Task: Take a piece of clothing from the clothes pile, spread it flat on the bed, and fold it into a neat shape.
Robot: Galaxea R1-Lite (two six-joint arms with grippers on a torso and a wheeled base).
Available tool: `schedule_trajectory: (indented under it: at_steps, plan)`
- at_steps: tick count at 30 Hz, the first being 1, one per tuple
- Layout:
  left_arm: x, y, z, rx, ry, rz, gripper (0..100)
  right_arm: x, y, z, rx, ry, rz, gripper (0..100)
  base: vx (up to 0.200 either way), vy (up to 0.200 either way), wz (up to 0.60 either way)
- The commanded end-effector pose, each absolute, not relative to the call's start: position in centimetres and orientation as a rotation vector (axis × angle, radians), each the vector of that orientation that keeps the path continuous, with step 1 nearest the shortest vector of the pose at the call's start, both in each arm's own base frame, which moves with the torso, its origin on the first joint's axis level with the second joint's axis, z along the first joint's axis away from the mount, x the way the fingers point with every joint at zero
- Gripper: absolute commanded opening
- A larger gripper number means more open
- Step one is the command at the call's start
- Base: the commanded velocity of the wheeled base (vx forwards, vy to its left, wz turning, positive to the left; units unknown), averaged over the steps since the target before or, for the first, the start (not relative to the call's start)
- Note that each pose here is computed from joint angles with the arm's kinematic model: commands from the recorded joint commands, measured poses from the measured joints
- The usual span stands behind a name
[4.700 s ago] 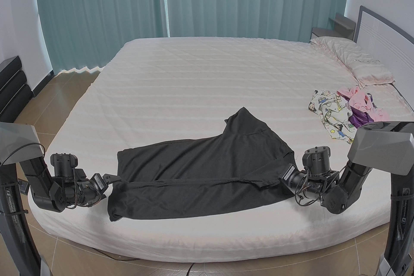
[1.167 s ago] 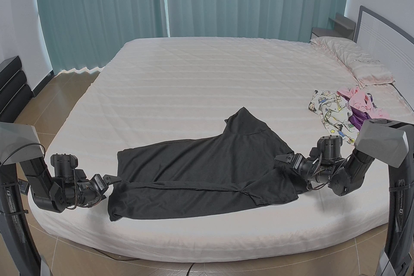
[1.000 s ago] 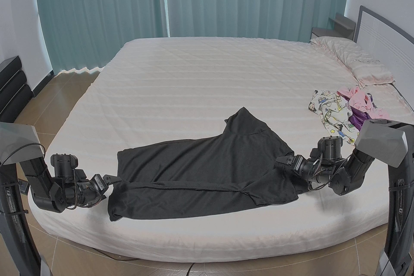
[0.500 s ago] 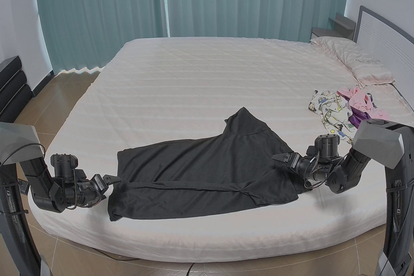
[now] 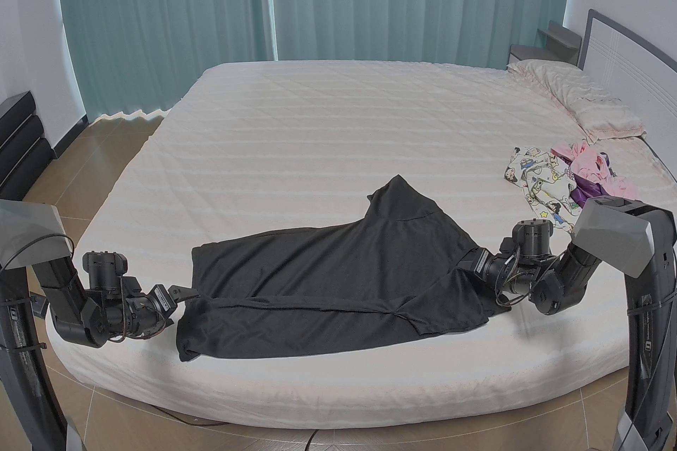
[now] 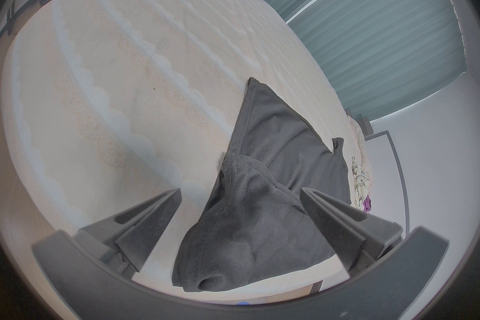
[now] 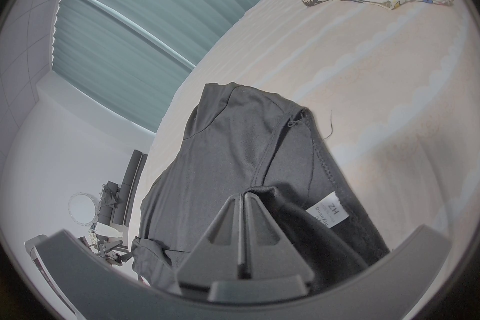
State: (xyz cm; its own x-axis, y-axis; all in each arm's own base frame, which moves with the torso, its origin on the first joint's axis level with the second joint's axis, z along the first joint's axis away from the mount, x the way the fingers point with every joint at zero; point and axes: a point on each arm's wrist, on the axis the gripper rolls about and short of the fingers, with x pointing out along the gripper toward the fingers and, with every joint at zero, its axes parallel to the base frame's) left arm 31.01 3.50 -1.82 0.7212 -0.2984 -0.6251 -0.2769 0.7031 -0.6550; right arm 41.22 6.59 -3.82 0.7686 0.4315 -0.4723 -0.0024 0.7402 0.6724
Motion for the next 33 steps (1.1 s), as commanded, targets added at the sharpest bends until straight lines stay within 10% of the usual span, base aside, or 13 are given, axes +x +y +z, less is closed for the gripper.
schedule_trajectory:
  at_steps: [1, 25, 26, 33]
  plan:
    - [31.0, 3.5, -1.9, -0.814, 0.789, -0.013, 100, 41.3, 6.5, -3.8, 0.709, 0.655, 0.255, 0, 0.000, 0.000, 0.00]
    - [30.9, 3.5, -1.9, -0.815, 0.792, -0.012, 100, 42.4, 5.3, -3.8, 0.708, 0.599, 0.184, 0, 0.000, 0.000, 0.00]
    - [30.8, 3.5, -1.9, -0.816, 0.795, -0.014, 100, 42.3, 5.3, -3.9, 0.708, 0.601, 0.183, 100, 0.000, 0.000, 0.00]
    - [29.7, 3.5, -1.8, -0.792, 0.817, -0.033, 100, 41.6, 5.1, -3.8, 0.700, 0.604, 0.181, 100, 0.000, 0.000, 0.00]
